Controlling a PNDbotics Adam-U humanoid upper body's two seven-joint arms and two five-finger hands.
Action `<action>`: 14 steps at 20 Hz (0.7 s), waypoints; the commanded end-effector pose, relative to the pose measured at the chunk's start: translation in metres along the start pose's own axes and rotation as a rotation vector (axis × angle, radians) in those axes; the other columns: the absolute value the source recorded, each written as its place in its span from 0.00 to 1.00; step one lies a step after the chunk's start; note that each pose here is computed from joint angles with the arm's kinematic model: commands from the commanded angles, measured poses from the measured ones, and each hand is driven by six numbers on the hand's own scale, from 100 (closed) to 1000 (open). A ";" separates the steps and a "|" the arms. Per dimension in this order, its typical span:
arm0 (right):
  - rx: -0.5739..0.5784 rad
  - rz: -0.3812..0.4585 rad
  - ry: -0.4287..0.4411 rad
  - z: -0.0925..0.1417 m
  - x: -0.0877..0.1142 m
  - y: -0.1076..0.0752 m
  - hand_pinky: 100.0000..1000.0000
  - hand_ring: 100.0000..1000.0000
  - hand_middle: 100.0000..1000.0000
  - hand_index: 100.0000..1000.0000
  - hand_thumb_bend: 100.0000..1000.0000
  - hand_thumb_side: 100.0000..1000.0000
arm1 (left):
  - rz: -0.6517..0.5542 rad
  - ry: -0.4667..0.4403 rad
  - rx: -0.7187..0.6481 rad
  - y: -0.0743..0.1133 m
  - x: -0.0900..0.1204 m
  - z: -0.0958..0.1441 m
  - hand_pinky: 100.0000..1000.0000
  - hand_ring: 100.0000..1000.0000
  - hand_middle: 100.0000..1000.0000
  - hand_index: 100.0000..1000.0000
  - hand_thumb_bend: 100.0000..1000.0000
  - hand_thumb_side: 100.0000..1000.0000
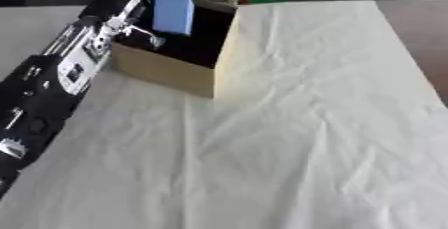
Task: Pick up objects on the table and place them in the box.
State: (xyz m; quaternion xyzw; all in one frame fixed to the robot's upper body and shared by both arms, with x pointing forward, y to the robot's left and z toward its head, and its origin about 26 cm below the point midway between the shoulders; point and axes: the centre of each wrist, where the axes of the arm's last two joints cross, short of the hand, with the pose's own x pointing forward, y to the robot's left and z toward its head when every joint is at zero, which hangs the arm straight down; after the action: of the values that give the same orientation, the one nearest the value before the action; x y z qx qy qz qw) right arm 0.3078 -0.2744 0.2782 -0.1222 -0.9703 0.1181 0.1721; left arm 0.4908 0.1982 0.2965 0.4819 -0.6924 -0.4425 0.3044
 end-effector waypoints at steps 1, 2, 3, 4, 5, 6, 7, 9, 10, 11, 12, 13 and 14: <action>0.000 0.001 -0.027 -0.007 0.006 -0.003 0.73 0.72 0.69 0.82 0.00 0.31 | -0.064 -0.003 0.014 0.012 -0.002 -0.005 0.71 0.73 0.70 0.86 0.59 0.00; 0.000 0.001 -0.026 -0.006 0.006 -0.003 0.73 0.72 0.69 0.82 0.00 0.31 | -0.085 0.001 0.008 0.011 -0.003 -0.004 0.73 0.76 0.73 0.88 0.64 0.01; 0.000 0.001 -0.025 -0.006 0.005 -0.003 0.73 0.72 0.69 0.82 0.00 0.31 | -0.101 0.006 0.007 0.011 -0.003 -0.004 0.74 0.77 0.74 0.89 0.66 0.05; -0.001 0.002 -0.024 -0.006 0.005 -0.003 0.73 0.72 0.69 0.82 0.00 0.31 | -0.112 0.012 0.012 0.011 -0.004 -0.004 0.75 0.78 0.75 0.90 0.68 0.10; -0.001 0.002 -0.023 -0.006 0.005 -0.003 0.73 0.72 0.69 0.82 0.00 0.31 | -0.119 0.018 0.020 0.011 -0.004 -0.004 0.75 0.78 0.75 0.90 0.68 0.11; -0.002 0.002 -0.022 -0.006 0.005 -0.003 0.73 0.72 0.69 0.82 0.00 0.31 | -0.118 0.024 0.032 0.011 -0.004 -0.004 0.75 0.78 0.75 0.91 0.68 0.14; -0.003 0.003 -0.020 -0.005 0.005 -0.003 0.73 0.72 0.69 0.82 0.00 0.31 | -0.113 0.028 0.048 0.012 -0.004 -0.004 0.75 0.78 0.75 0.91 0.68 0.14; -0.004 0.004 -0.017 -0.005 0.005 -0.003 0.73 0.72 0.69 0.82 0.00 0.32 | -0.099 0.032 0.093 0.015 -0.003 -0.004 0.75 0.77 0.74 0.90 0.69 0.13; -0.004 0.005 -0.016 -0.004 0.005 -0.003 0.73 0.72 0.69 0.82 0.00 0.32 | -0.092 0.032 0.119 0.017 -0.002 -0.004 0.74 0.76 0.73 0.89 0.68 0.12; -0.004 0.006 -0.014 -0.004 0.005 -0.003 0.73 0.72 0.69 0.82 0.00 0.32 | -0.084 0.031 0.150 0.020 0.000 -0.004 0.74 0.75 0.72 0.89 0.68 0.12; -0.004 0.007 -0.012 -0.004 0.004 -0.004 0.73 0.72 0.69 0.82 0.00 0.32 | -0.076 0.029 0.181 0.023 0.001 -0.004 0.73 0.75 0.71 0.88 0.68 0.11; -0.004 0.008 -0.011 -0.003 0.004 -0.004 0.73 0.72 0.69 0.82 0.00 0.32 | -0.067 0.025 0.211 0.026 0.003 -0.004 0.73 0.74 0.71 0.88 0.67 0.11; -0.004 0.009 -0.010 -0.003 0.004 -0.004 0.73 0.72 0.69 0.82 0.00 0.32 | -0.057 0.022 0.238 0.028 0.004 -0.004 0.72 0.73 0.68 0.86 0.64 0.09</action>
State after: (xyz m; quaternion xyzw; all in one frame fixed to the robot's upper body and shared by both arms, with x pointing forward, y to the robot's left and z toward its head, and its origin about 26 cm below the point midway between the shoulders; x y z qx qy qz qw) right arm 0.3079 -0.2740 0.2763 -0.1217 -0.9698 0.1151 0.1772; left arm 0.4869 0.1970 0.3058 0.5335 -0.7057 -0.3870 0.2601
